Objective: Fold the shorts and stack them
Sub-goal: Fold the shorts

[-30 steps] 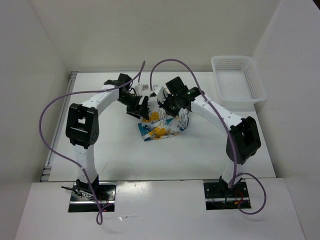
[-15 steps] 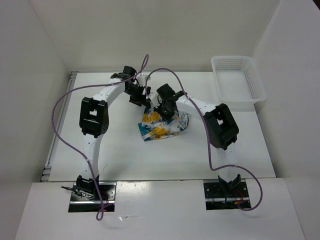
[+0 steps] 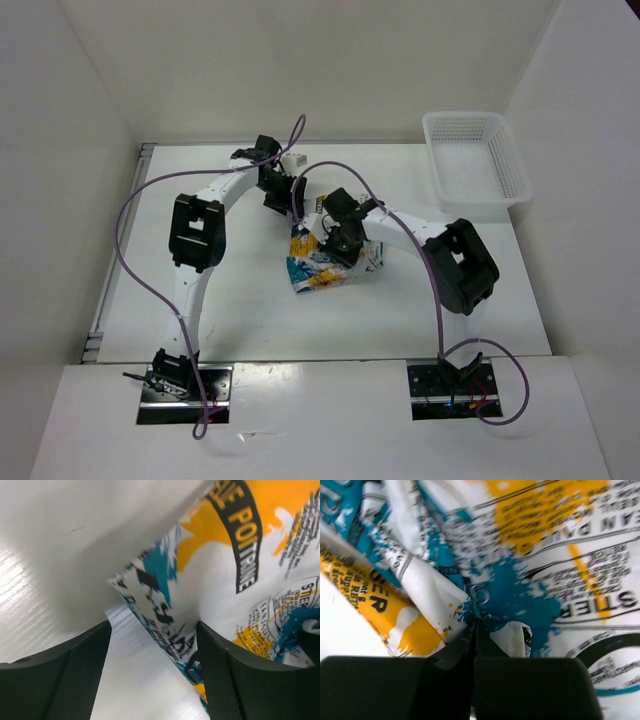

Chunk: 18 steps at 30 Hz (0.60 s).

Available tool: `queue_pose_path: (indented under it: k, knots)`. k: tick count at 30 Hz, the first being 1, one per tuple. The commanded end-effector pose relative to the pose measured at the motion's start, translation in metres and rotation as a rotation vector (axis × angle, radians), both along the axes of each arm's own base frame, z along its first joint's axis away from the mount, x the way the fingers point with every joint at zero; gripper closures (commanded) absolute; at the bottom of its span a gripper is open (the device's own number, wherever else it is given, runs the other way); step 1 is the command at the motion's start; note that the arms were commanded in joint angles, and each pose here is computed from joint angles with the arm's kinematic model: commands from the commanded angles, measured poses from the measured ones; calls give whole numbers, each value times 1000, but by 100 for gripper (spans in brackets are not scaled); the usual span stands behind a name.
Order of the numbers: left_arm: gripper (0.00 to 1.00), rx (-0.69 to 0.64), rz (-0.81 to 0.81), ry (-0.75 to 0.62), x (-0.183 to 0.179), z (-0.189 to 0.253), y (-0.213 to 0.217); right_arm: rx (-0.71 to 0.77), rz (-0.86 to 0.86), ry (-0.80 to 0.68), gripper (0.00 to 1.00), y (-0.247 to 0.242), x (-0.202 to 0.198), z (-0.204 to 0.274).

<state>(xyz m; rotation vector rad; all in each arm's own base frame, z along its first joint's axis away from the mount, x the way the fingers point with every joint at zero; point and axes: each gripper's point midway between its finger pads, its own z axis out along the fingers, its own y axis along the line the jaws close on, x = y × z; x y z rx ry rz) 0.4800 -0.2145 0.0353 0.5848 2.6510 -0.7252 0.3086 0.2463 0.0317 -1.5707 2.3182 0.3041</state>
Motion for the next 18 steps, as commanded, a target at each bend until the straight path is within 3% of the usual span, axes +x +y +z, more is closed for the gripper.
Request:
queue_pose_path:
  k: [1, 6, 11, 18]
  knots:
    - [25, 71, 7, 69, -8, -40, 9, -17, 95, -64, 100, -8, -21, 24]
    - [34, 74, 7, 78, -9, -45, 9, -25, 122, -112, 100, -16, -38, 35]
    - [71, 74, 7, 78, -9, -45, 9, -30, 171, -144, 100, -20, -56, 39]
    - [73, 14, -13, 67, -9, -26, 0, 7, 149, -216, 100, -10, -41, 61]
